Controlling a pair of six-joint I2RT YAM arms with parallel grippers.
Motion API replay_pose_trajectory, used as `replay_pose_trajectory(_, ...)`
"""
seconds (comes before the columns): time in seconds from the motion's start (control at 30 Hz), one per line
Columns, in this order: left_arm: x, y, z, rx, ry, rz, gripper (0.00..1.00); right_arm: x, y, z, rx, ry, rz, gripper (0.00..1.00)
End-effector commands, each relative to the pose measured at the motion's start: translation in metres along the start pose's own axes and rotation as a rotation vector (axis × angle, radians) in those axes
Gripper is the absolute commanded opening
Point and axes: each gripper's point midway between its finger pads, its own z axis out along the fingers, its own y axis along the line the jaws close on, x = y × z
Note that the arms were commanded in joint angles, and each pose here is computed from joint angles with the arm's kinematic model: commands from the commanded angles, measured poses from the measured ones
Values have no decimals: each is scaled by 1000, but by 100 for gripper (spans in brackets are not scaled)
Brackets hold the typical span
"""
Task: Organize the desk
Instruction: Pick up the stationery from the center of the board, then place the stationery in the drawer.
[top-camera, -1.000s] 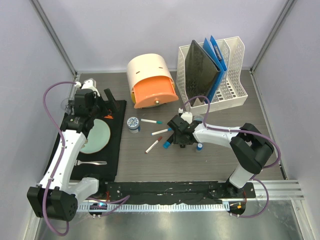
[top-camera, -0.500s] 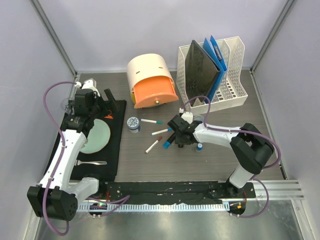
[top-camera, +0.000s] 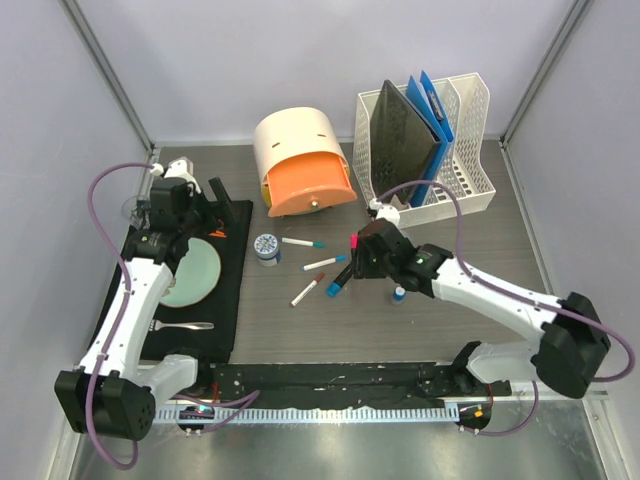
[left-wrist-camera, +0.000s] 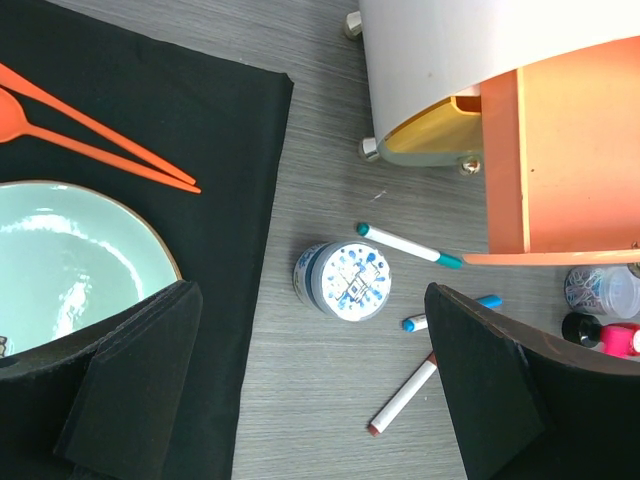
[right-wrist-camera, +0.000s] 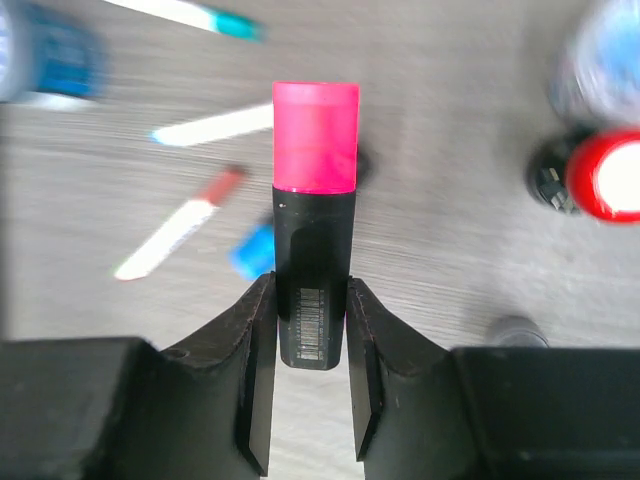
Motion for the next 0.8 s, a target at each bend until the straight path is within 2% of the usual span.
replay_pose_trajectory(0.0, -19, -7, -3, 12, -50, 13, 100, -48, 38, -43, -183, -128, -46, 1)
replay_pose_trajectory(0.13, -22, -8, -3, 17, -56, 10, 100, -82, 66, -72, -283, -185, -79, 1)
replay_pose_trajectory(0.2, -23, -8, -4, 17, -60, 13, 100, -88, 75, -75, -303, -175, -123, 1)
replay_pose_trajectory(0.37, -23, -7, -6, 12, -57, 18, 100, -122, 127, -106, -490, -190, -221, 1)
replay_pose_trajectory(0.57, -24, -8, -10, 16, -67, 23, 100, -166, 133, -102, -419, -245, -459, 1)
replay_pose_trajectory(0.6, -24, -8, -10, 17, -65, 24, 100, -167, 128, -99, -384, -224, -489, 1)
replay_pose_trajectory(0.77, -24, -8, -13, 19, -71, 29, 100, -210, 113, -85, -193, -304, -653, 1)
